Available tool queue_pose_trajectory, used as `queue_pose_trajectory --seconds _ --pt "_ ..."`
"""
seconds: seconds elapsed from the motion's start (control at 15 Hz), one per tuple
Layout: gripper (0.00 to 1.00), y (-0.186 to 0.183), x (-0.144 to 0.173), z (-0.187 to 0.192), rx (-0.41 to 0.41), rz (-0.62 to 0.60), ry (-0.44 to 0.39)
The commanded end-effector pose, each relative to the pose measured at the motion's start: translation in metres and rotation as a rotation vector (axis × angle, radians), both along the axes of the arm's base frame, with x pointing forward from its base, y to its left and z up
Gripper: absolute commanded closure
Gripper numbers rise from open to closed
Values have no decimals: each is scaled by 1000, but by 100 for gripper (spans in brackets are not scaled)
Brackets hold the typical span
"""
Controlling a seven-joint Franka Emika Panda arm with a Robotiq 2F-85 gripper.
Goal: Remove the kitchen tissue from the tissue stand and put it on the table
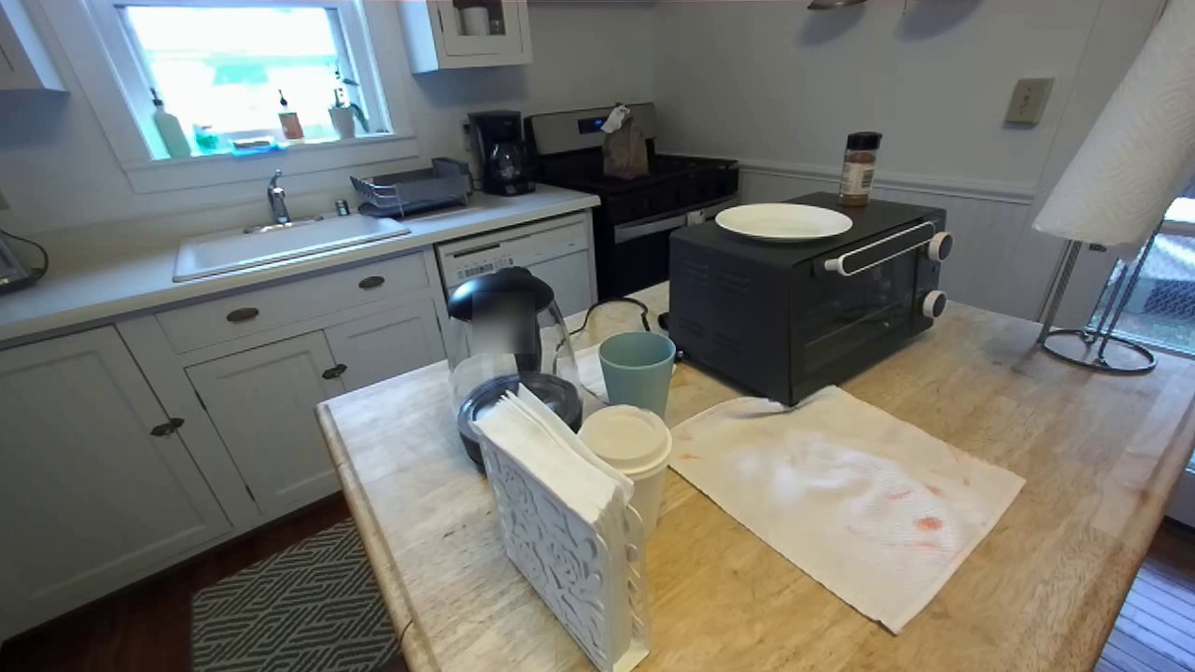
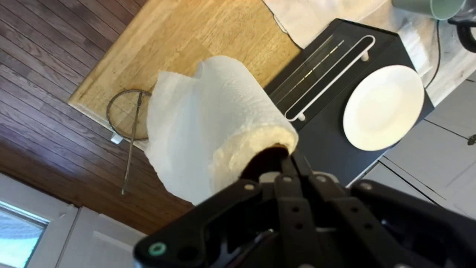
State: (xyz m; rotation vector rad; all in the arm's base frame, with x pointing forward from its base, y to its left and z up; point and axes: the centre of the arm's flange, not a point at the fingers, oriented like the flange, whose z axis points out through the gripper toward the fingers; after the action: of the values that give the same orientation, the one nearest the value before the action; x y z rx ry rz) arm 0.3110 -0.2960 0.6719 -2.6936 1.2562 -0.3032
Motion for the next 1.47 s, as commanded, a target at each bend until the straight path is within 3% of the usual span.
queue_pose_trajectory --seconds 0.0,0.33,0.67,1.07,1.13,1.27,1.4 --pt "99 7 26 -50 -18 43 82" --pt "99 16 51 -125 -87 91 89" --pt "99 31 55 -190 -52 104 102" --pt "99 40 51 -224 -40 93 122" --pt "72 40 51 -223 -38 92 115" --pt "65 38 48 -217 -36 89 101" --pt "51 36 39 -205 -40 80 76"
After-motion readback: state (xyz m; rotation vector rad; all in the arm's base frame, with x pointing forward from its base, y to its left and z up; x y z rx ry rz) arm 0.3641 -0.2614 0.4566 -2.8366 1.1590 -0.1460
